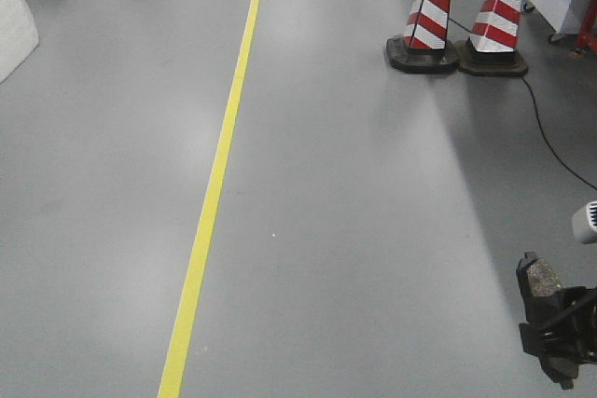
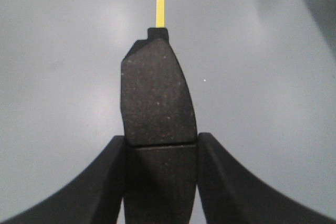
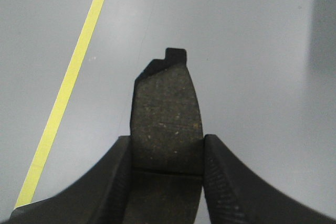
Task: Move and align brake pads A on conveyor
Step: 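Drive forward along the yellow floor line carrying both pads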
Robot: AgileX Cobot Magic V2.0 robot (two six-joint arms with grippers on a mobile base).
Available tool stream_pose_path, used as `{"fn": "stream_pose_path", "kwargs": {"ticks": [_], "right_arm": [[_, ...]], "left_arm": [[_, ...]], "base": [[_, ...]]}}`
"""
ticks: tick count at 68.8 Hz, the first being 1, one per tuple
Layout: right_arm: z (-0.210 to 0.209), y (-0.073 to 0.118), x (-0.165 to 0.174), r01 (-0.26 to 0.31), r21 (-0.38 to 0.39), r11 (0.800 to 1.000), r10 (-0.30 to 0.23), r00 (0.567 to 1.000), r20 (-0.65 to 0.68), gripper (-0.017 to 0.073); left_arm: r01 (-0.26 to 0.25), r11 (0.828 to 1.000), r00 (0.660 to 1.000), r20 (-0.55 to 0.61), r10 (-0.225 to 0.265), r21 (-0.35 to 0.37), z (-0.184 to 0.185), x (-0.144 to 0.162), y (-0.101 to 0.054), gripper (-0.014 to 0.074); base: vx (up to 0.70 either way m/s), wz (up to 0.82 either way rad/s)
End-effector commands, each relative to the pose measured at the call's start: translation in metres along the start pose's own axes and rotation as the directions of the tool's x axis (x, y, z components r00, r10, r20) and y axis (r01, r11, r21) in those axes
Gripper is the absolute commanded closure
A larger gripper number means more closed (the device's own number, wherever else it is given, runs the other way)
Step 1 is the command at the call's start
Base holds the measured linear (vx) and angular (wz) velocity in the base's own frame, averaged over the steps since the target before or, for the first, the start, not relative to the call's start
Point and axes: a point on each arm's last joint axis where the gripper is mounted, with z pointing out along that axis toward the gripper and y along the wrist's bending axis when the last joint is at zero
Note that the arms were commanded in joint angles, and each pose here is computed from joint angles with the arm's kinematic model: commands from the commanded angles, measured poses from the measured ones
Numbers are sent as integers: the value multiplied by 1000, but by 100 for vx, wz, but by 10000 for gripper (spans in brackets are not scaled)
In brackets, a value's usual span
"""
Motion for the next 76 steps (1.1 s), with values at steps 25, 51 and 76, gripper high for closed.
{"fn": "stream_pose_path", "kwargs": {"ticks": [25,51,76], "right_arm": [[-8,0,-14,10,2,1000,-10,995,103,569],[-8,0,-14,10,2,1000,-10,995,103,569],[-8,0,-14,10,2,1000,-10,995,103,569]], "left_arm": [[-1,1000,994,113,0,8,-6,-16,-1,517],[-1,1000,994,113,0,8,-6,-16,-1,517],[-1,1000,994,113,0,8,-6,-16,-1,517]], "base": [[46,2],[47,0],[45,1]]}}
